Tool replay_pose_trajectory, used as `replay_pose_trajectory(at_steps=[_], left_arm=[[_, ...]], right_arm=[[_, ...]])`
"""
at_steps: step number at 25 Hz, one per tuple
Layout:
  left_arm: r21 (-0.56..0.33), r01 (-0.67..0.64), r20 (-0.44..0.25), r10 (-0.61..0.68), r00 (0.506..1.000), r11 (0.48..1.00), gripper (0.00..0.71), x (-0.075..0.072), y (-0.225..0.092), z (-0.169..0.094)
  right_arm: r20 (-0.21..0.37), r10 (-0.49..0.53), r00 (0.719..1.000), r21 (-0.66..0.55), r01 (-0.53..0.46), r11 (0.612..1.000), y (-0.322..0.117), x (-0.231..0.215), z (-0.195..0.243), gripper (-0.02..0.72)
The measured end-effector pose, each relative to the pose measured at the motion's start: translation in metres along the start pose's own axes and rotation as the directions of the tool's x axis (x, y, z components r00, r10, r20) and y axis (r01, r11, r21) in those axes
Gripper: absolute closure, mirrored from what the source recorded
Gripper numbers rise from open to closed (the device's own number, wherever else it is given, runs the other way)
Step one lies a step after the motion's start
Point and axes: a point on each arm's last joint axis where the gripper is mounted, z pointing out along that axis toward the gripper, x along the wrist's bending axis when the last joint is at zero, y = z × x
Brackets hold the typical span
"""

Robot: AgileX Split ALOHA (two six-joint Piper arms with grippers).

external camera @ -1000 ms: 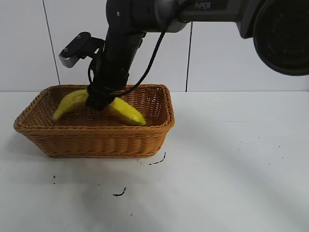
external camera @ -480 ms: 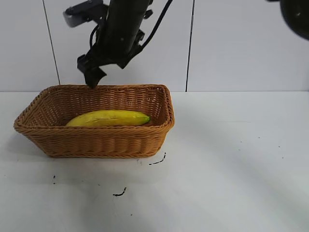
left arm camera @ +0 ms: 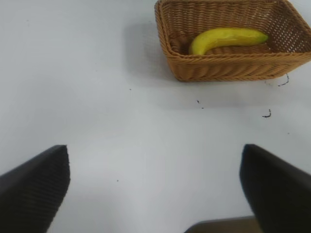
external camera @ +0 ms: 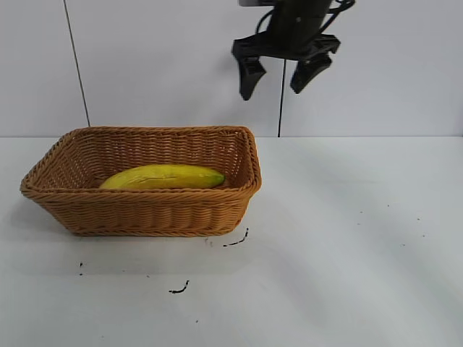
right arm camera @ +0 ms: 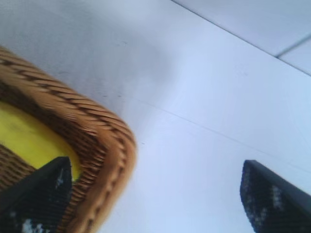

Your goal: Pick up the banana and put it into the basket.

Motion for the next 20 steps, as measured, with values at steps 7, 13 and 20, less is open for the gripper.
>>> replay_pose_trajectory(at_steps=[7,13,20], left_arm=[[0.000,0.000,0.000,0.000,1.000,1.000,0.020,0.000,0.000,0.000],[0.000,0.000,0.000,0.000,1.000,1.000,0.020,0.000,0.000,0.000],[0.000,0.000,0.000,0.000,1.000,1.000,0.020,0.000,0.000,0.000]], right_arm=[[0.072,0.215,0.974,0.056,-0.219,0.974,-0.022,-0.089,-0.010,0.045],[0.098,0.275,0.957,0.054,-0.281,0.958,-0.031,-0.117,-0.019,0.045],[0.097,0.289,0.952,0.111,-0.299,0.948,-0.051,-0.112,-0.043,0.049]])
